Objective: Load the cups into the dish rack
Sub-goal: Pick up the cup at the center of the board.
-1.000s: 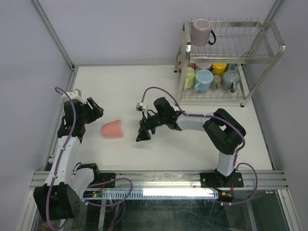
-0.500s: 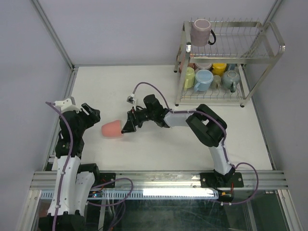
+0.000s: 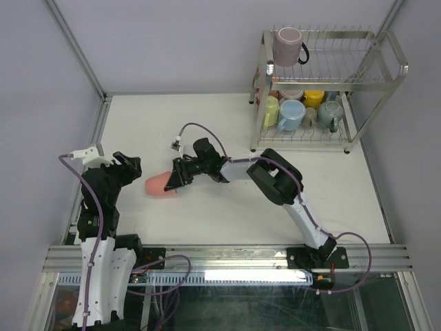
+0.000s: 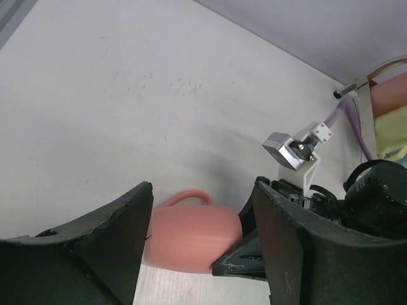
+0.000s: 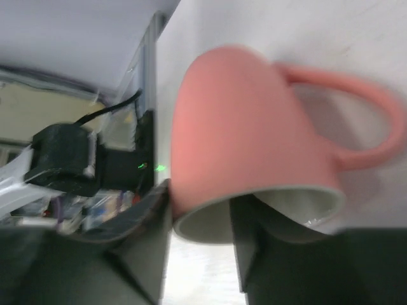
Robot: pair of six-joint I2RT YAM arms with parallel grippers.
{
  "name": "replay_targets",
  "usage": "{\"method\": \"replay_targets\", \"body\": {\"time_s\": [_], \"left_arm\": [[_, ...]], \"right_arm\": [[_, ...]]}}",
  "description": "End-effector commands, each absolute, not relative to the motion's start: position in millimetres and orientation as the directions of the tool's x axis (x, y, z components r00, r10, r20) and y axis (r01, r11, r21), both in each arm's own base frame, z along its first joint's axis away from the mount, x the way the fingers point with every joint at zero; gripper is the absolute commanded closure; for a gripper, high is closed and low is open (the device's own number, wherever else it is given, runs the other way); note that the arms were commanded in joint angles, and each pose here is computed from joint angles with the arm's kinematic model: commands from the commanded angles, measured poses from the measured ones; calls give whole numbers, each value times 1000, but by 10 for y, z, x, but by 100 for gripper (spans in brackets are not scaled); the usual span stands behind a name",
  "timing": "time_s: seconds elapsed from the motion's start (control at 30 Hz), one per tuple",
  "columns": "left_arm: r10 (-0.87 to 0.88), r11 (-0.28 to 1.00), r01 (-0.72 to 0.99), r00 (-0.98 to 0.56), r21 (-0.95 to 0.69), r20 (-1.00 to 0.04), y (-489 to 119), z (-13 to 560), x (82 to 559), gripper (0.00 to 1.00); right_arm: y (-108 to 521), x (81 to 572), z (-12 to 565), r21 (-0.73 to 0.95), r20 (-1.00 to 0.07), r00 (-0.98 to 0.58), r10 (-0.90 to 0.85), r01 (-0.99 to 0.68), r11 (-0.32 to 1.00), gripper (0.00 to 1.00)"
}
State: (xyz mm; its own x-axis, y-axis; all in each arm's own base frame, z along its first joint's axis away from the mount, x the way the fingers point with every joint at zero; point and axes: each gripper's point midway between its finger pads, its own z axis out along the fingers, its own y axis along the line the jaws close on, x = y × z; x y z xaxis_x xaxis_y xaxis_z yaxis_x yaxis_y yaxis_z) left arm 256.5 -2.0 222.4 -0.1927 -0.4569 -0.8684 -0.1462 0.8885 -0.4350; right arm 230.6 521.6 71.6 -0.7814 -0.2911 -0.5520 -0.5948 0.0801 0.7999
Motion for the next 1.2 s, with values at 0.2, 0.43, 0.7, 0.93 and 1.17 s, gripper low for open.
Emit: {"method": "replay_targets", "body": {"time_s": [0.2, 0.43, 0.7, 0.93, 1.17], "left_arm": [[-431, 902, -69, -94, -426, -897, -50, 2490, 2530, 36], [-432, 899, 58, -41, -433, -901, -228, 2797, 2409, 17], [-489, 759, 477, -30, -443, -872, -884, 3251, 2191, 1], [-615, 437, 761, -137, -480, -777, -1319, 3289, 1871, 1], [-709, 229, 852, -185, -471, -680, -1410, 3259, 1600, 4]], "right_arm": [[5187, 2267, 1423, 771, -635, -729, -255, -620, -146, 100], [4776, 2035, 1906, 528, -833, -426, -353, -802, -277, 100], [3890, 1553, 2010, 147, -900, 63, -430, -888, -436, 100], [3238, 1308, 2047, -109, -860, 342, -379, -848, -518, 100], [2943, 1243, 2331, -330, -808, 512, -293, -804, -495, 100]]}}
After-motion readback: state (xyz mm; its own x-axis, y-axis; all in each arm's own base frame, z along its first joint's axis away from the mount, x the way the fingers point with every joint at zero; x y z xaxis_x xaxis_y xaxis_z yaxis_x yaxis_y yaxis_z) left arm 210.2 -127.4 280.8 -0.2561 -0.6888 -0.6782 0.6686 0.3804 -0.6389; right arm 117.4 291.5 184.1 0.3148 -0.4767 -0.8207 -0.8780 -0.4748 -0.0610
